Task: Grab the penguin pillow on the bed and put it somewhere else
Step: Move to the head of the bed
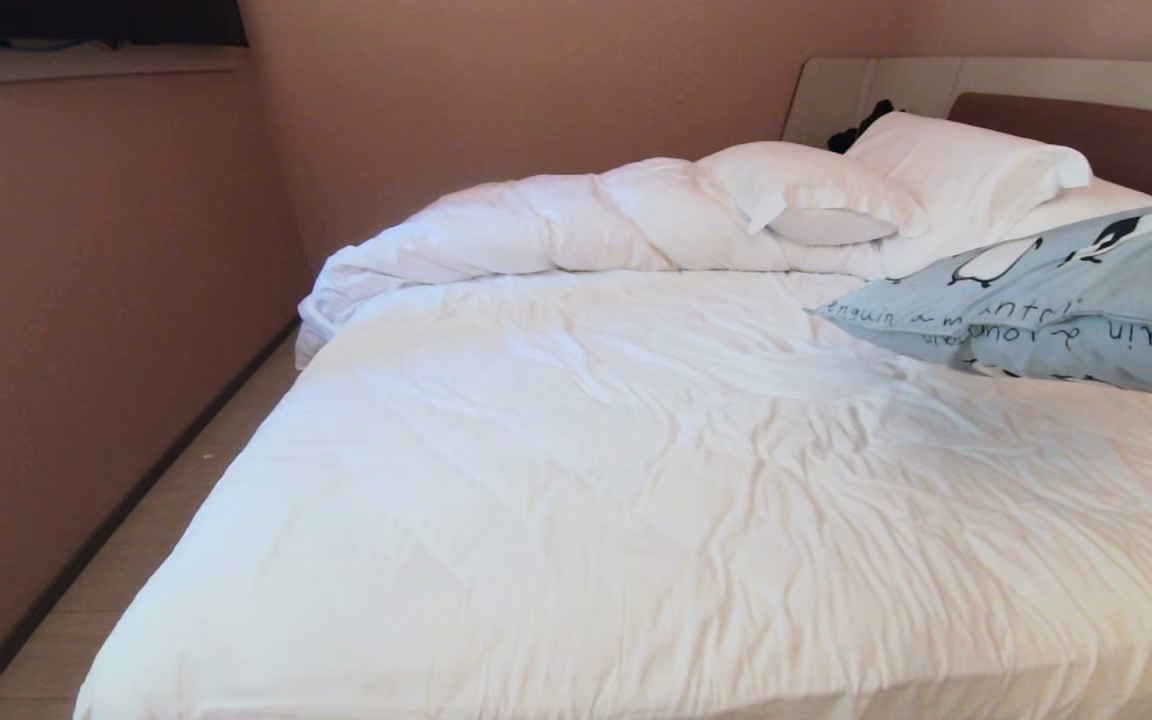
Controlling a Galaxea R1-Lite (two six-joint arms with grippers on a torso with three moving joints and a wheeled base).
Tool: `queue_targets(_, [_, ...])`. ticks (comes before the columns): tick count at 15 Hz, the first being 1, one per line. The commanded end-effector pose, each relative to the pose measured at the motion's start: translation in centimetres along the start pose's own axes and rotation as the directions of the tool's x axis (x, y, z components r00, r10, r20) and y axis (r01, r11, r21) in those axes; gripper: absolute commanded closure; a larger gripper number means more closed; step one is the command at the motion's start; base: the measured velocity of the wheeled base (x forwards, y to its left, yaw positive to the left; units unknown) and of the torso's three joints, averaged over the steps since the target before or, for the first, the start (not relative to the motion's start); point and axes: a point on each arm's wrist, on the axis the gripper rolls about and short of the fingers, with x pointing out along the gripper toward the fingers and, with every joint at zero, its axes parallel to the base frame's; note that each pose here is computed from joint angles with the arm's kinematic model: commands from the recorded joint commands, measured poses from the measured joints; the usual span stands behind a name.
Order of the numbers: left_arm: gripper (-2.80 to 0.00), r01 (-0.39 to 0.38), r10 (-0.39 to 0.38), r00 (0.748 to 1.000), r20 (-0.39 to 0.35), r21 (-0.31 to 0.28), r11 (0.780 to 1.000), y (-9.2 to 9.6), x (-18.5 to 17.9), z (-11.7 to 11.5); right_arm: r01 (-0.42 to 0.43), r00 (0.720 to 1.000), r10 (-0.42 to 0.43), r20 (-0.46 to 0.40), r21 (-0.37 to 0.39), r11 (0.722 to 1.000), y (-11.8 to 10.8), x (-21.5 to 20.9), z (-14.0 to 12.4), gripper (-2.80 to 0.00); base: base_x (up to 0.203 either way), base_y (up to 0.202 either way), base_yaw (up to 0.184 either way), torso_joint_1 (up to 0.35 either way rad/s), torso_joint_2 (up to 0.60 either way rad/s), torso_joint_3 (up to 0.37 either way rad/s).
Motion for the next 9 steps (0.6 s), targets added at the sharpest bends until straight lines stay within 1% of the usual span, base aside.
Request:
queue_targets(1, [0.00, -0.001, 0.001, 1.000, -0.001, -0.001, 1.000, 0.01, 0.02, -0.07, 0.001, 1.000, -0.001, 0.005, 0.000, 1.000, -0.10, -0.09, 0.11, 0.00, 0.000, 0.000, 0.000, 0.000, 0.00, 0.000])
queue_targets(6, [0.00, -0.001, 0.001, 1.000, -0.001, 0.001, 1.000, 0.01, 0.02, -0.07, 0.000, 1.000, 0.000, 0.004, 0.004, 1.000, -0.11, -0.04, 0.10, 0.00, 0.000, 0.000, 0.000, 0.000, 0.00, 0.000])
queue_targets(7, [0.00, -0.001, 0.001, 1.000, -0.001, 0.001, 1.000, 0.01, 0.02, -0.07, -0.002, 1.000, 0.002, 0.005, 0.004, 1.000, -0.10, -0.04, 0.12, 0.00, 0.002, -0.073, -0.001, 0.007, 0.01, 0.007])
queue_targets(9, [0.00, -0.001, 0.001, 1.000, -0.001, 0.001, 1.000, 0.01, 0.02, -0.07, -0.004, 1.000, 0.004, 0.005, 0.004, 1.000, -0.08, -0.09, 0.13, 0.00, 0.000, -0.155, 0.003, 0.002, 0.00, 0.006])
